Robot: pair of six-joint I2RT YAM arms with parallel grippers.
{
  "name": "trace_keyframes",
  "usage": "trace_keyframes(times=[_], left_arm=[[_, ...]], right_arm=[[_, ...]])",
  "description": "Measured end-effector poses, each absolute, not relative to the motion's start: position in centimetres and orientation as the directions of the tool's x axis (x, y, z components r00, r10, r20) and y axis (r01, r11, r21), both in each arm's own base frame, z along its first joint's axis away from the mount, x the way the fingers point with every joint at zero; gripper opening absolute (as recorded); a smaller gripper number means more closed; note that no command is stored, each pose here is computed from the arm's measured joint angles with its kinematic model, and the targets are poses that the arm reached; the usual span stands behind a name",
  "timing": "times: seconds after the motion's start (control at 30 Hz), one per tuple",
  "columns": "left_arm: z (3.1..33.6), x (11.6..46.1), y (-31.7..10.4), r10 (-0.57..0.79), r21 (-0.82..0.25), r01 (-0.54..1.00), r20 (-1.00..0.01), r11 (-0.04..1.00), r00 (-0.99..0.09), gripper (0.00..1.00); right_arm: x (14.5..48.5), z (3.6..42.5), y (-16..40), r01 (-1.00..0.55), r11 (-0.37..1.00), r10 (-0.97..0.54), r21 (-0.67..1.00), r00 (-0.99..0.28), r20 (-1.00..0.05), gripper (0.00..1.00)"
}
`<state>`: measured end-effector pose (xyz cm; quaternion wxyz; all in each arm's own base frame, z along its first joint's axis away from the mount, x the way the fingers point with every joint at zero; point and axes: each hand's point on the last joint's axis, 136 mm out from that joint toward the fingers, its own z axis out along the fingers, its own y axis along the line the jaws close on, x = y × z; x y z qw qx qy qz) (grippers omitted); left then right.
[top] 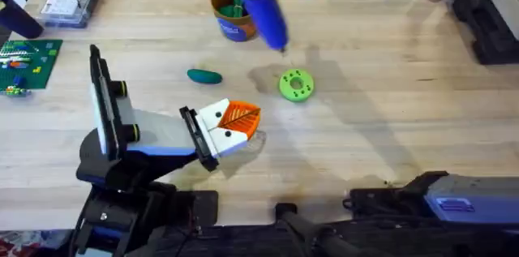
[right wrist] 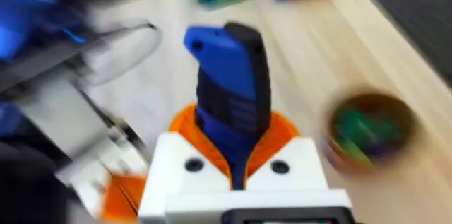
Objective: Pick up the gripper from the table and insert it into the empty holder that is missing its gripper. Then pick up a screw, insert it into the mounting hole, and use the screwdriver to tighten it. Finally, clean up the table by picking up the vegetable and placing it into the bucket.
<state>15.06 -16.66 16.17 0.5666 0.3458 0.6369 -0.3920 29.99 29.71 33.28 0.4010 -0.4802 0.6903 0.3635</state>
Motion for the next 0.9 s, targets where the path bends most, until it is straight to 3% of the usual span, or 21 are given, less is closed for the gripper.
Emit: trace_keyframes(times=[0.2,0.47,0.7,0.9], left_arm=[[16.2,15.1,-16.7,-0.004,-0.108,0.885,-0.993,0.454,-0.119,0.016],[16.2,15.1,-16.7,-0.004,-0.108,0.885,-0.993,0.453,-0.119,0.016],[16.2,15.1,-16.7,-0.004,-0.107,0.885,-0.993,0.453,-0.119,0.005],[16.2,15.1,-16.7,-0.004,-0.107,0.885,-0.993,0.453,-0.119,0.005]], right_arm=[[33.0,34.3,25.0,-0.869,0.453,-0.591,-0.198,-0.127,-0.796,0.047],[35.3,31.4,17.9,-0.725,0.545,-0.783,-0.422,-0.26,-0.565,0.046],[36.9,26.7,11.3,-0.713,0.541,-0.84,-0.446,-0.425,-0.339,0.044],[38.0,19.1,7.8,-0.804,0.44,-0.896,-0.4,-0.423,-0.134,0.042]])
